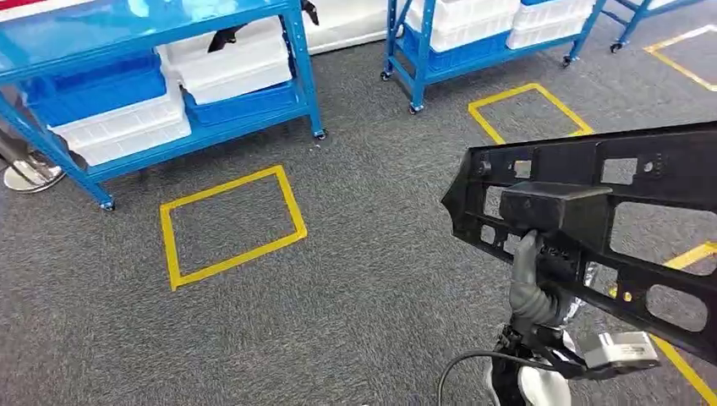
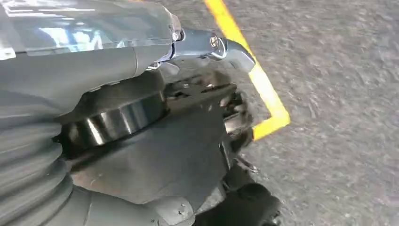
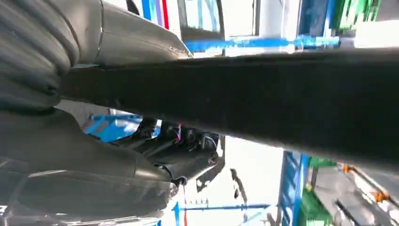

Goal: Take the parts from the cabinet and place them on the table.

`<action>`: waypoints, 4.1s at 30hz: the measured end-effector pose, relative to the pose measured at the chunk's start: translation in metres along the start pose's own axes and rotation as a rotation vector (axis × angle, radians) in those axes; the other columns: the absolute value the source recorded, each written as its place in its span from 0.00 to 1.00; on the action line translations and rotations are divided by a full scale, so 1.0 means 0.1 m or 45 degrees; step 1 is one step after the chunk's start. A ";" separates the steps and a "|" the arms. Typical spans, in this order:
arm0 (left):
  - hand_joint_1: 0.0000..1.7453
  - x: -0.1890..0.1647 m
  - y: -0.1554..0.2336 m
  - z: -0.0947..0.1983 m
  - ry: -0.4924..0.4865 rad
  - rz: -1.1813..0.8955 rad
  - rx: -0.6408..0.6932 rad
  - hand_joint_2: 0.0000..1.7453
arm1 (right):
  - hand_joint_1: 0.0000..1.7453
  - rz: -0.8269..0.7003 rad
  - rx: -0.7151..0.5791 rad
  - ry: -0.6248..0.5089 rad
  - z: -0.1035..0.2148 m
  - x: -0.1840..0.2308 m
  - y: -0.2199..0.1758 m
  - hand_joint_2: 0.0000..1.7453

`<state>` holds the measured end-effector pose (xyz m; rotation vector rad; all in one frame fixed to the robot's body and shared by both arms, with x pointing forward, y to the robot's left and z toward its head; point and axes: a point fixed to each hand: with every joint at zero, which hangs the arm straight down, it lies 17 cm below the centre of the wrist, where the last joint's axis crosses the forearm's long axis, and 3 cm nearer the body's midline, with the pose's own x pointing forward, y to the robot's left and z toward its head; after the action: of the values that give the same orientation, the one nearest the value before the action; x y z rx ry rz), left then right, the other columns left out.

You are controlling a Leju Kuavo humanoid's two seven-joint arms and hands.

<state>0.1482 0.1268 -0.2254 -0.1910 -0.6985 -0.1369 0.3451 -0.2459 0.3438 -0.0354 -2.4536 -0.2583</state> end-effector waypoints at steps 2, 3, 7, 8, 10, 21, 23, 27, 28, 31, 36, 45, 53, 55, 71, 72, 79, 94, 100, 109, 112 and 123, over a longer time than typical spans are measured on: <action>0.00 -0.03 0.00 0.01 0.011 -0.005 -0.002 1.00 | 1.00 0.003 -0.002 0.005 0.01 -0.01 -0.01 1.00; 0.00 -0.04 -0.01 0.01 0.016 -0.009 -0.004 1.00 | 1.00 0.004 -0.003 0.009 0.02 -0.02 -0.01 1.00; 0.00 -0.08 -0.03 0.02 0.030 -0.023 -0.013 1.00 | 1.00 0.008 -0.005 0.019 0.04 -0.03 -0.02 1.00; 0.00 -0.09 -0.02 0.03 0.034 -0.023 -0.012 1.00 | 1.00 0.008 -0.005 0.016 0.04 -0.03 -0.02 1.00; 0.00 -0.09 -0.05 0.03 0.038 -0.026 -0.016 1.00 | 1.00 0.009 -0.005 0.022 0.05 -0.03 -0.02 1.00; 0.00 -0.15 -0.09 0.05 0.052 -0.031 -0.021 1.00 | 1.00 0.078 -0.030 -0.008 0.12 0.07 -0.14 1.00; 0.00 -0.15 -0.07 0.05 0.052 -0.034 -0.018 1.00 | 1.00 0.089 -0.031 -0.024 0.11 0.10 -0.15 1.00; 0.00 -0.15 -0.06 0.05 0.050 -0.043 -0.019 1.00 | 1.00 0.114 -0.044 -0.038 0.12 0.16 -0.20 1.00; 0.00 -0.15 -0.05 0.05 0.049 -0.044 -0.018 1.00 | 1.00 0.117 -0.045 -0.040 0.12 0.17 -0.20 1.00; 0.00 -0.13 -0.06 0.05 0.039 -0.045 -0.023 1.00 | 1.00 0.131 -0.046 -0.049 0.11 0.19 -0.21 1.00; 0.00 -0.11 -0.06 0.04 0.033 -0.046 -0.028 1.00 | 1.00 0.150 -0.059 -0.046 0.12 0.18 -0.25 1.00; 0.00 -0.14 -0.09 0.06 0.041 -0.044 -0.041 1.00 | 1.00 0.164 -0.071 -0.057 0.12 0.22 -0.30 1.00; 0.00 -0.15 -0.08 0.06 0.045 -0.052 -0.037 1.00 | 1.00 0.171 -0.071 -0.050 0.12 0.21 -0.31 1.00; 0.00 -0.16 -0.08 0.06 0.048 -0.053 -0.036 1.00 | 1.00 0.169 -0.071 -0.048 0.12 0.20 -0.31 1.00; 0.00 -0.14 -0.12 0.06 0.044 -0.073 -0.059 1.00 | 1.00 0.166 -0.063 -0.039 0.12 0.17 -0.34 1.00; 0.00 -0.13 -0.12 0.05 0.043 -0.074 -0.061 1.00 | 1.00 0.169 -0.064 -0.035 0.13 0.17 -0.34 1.00; 0.00 -0.17 -0.12 0.07 0.051 -0.077 -0.062 1.00 | 1.00 0.192 -0.066 -0.042 0.13 0.18 -0.38 1.00; 0.00 -0.12 -0.08 0.05 0.036 -0.090 -0.062 1.00 | 1.00 0.202 -0.062 -0.032 0.11 0.15 -0.38 1.00; 0.00 -0.16 -0.09 0.07 0.045 -0.088 -0.066 1.00 | 1.00 0.201 -0.062 -0.034 0.10 0.15 -0.38 1.00; 0.00 -0.18 -0.12 0.08 0.048 -0.090 -0.071 1.00 | 1.00 0.212 -0.067 -0.028 0.10 0.13 -0.41 1.00; 0.00 -0.19 -0.10 0.09 0.051 -0.092 -0.067 1.00 | 1.00 0.214 -0.068 -0.027 0.10 0.12 -0.42 1.00; 0.00 -0.16 -0.08 0.07 0.039 -0.101 -0.067 1.00 | 1.00 0.215 -0.065 -0.047 0.06 0.15 -0.42 1.00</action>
<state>0.1304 0.1211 -0.2294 -0.2112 -0.6727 -0.2337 0.3258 -0.2869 0.3411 -0.2706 -2.4626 -0.2476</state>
